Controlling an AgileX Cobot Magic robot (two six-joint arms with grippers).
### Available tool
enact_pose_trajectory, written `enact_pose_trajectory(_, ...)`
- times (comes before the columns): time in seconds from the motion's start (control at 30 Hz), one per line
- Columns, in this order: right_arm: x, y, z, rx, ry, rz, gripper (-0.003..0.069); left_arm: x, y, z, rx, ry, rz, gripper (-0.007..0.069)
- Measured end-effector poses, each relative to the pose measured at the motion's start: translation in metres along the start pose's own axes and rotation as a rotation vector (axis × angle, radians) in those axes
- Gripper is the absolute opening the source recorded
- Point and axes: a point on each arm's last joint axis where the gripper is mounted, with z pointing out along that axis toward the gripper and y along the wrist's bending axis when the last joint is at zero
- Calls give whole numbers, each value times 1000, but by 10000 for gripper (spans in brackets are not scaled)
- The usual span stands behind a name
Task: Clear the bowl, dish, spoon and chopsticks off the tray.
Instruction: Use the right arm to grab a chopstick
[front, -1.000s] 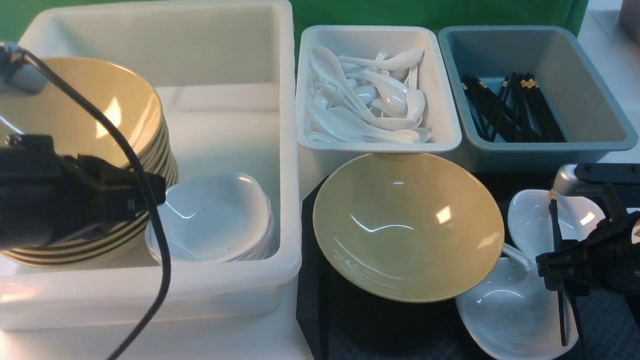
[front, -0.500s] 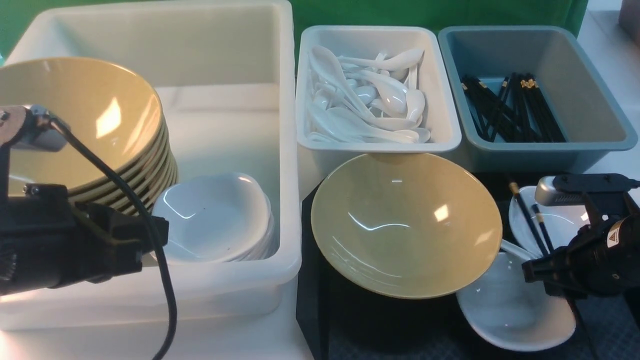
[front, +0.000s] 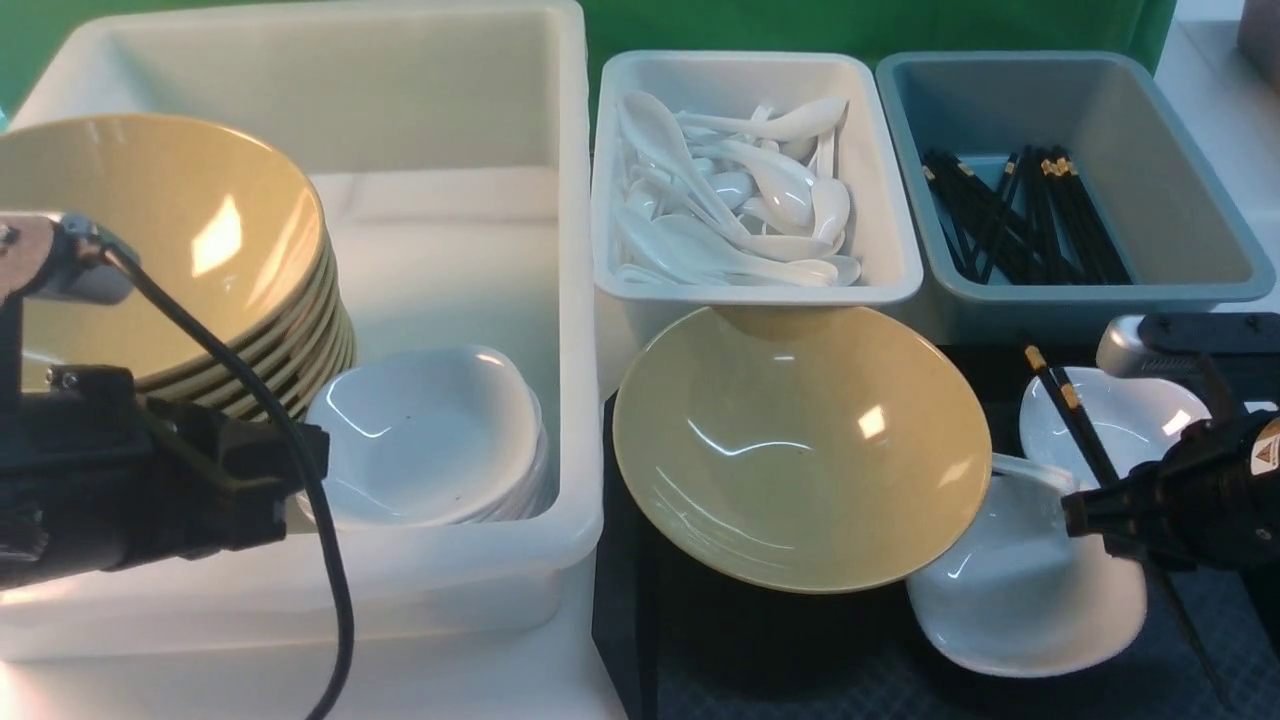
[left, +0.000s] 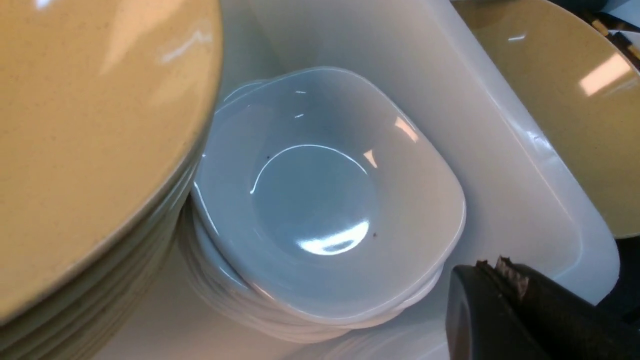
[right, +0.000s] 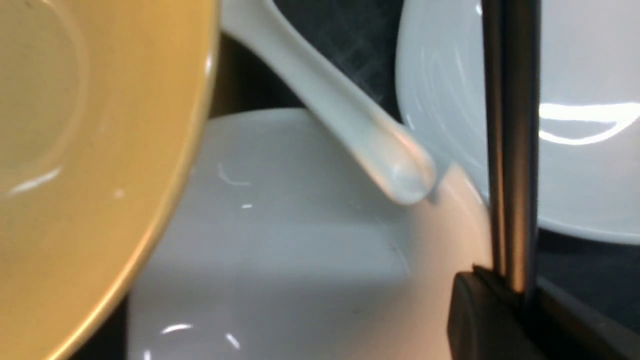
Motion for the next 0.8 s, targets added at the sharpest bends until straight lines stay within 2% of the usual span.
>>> enact_pose_trajectory(0.33,3,-1,7,12,51,-1,84,19,11,13,-55,-2,-47,-1)
enact_pose_trajectory(0.47,4,-1,9,16,67,-5,129,19,11,13,-54,-12,-56,-1)
enact_pose_trajectory(0.57,4,-1,10,18,70,-5,210,19,11,13,-52,-14,-61,-1)
enact_pose_trajectory(0.67,3,-1,12,16,67,-4,237,19,11,13,-50,-14,-62,-1)
enact_pose_trajectory(0.8,2,-1,18,17,70,-12,181,19,11,13,-49,-14,-63,-1)
